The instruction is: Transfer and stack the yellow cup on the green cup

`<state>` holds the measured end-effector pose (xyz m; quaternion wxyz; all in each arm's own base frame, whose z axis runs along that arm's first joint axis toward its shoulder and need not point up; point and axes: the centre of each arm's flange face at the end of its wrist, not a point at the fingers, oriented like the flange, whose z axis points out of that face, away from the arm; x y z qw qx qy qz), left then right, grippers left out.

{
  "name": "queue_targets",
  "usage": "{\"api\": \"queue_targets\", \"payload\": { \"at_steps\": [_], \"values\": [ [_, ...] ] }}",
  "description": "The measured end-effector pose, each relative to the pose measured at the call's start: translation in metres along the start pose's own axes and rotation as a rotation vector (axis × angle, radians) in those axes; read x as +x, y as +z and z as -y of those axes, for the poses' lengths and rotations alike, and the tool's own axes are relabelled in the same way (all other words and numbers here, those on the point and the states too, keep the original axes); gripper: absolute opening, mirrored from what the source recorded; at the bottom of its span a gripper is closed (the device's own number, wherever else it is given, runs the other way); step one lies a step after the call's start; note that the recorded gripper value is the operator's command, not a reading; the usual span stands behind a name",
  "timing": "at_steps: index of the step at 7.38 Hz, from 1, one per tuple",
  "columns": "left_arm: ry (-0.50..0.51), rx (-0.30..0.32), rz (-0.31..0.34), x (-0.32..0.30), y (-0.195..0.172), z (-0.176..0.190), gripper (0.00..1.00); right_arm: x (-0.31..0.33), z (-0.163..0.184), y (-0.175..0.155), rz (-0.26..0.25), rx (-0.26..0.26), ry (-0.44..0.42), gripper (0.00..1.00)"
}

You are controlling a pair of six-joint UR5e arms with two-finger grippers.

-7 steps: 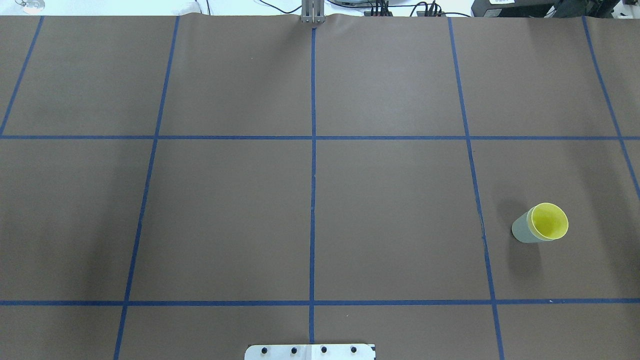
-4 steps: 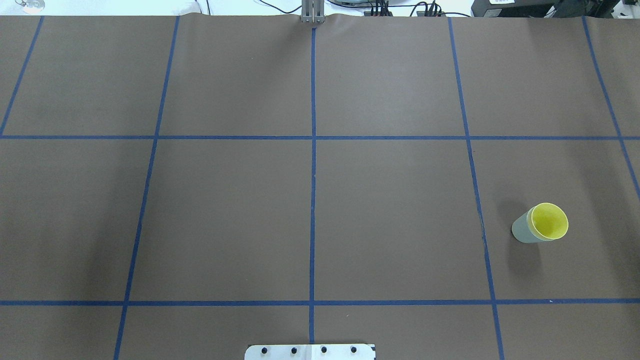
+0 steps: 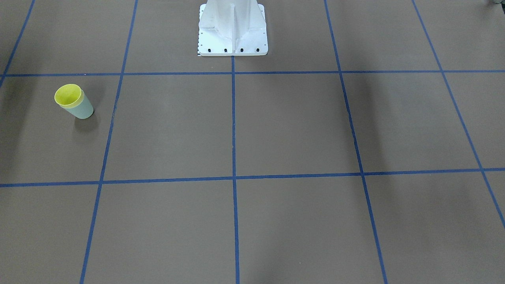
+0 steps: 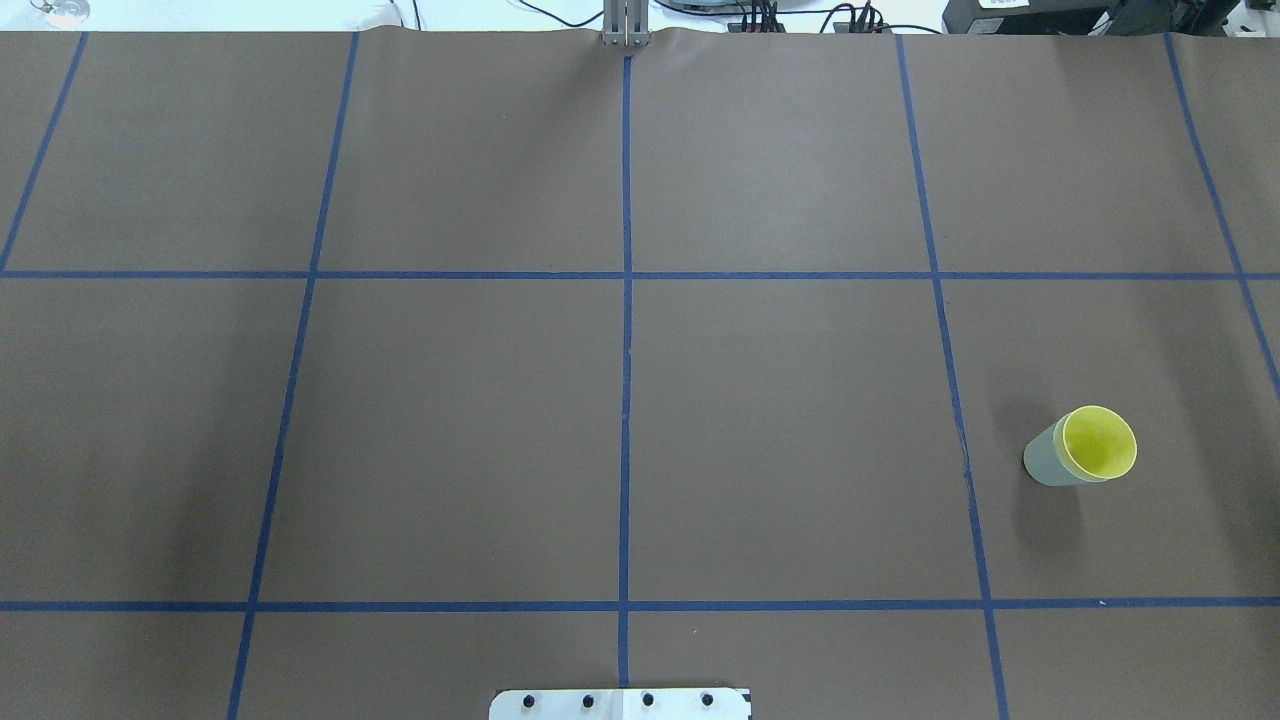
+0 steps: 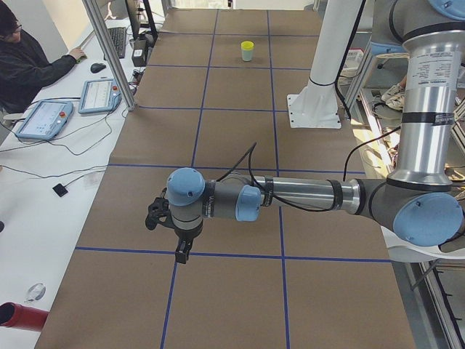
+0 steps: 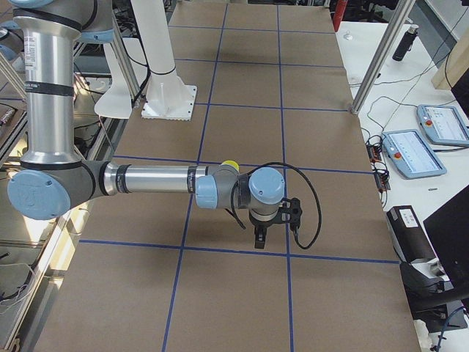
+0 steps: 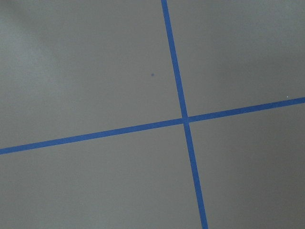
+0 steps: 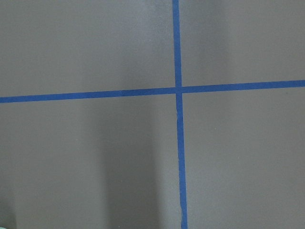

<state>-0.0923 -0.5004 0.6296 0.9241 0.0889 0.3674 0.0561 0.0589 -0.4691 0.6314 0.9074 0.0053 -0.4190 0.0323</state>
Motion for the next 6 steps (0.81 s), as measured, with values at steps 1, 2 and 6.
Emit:
{"api": "queue_targets", "payload": {
  "at_steps": [1, 2, 6],
  "values": [
    [0.000, 0.000, 0.000, -0.0001, 0.0000, 0.0000, 1.00, 0.0003, -0.0002, 0.0003, 0.000, -0.001, 0.001, 1.00],
    [0.000, 0.000, 0.000, 0.0000, -0.0001, 0.0000, 1.00, 0.0005, -0.0002, 0.0004, 0.000, -0.001, 0.001, 1.00],
    [0.011, 0.003, 0.000, 0.0006, -0.0008, 0.0004, 1.00, -0.0006, 0.0002, -0.0009, 0.000, 0.002, -0.003, 1.00]
  ]
}}
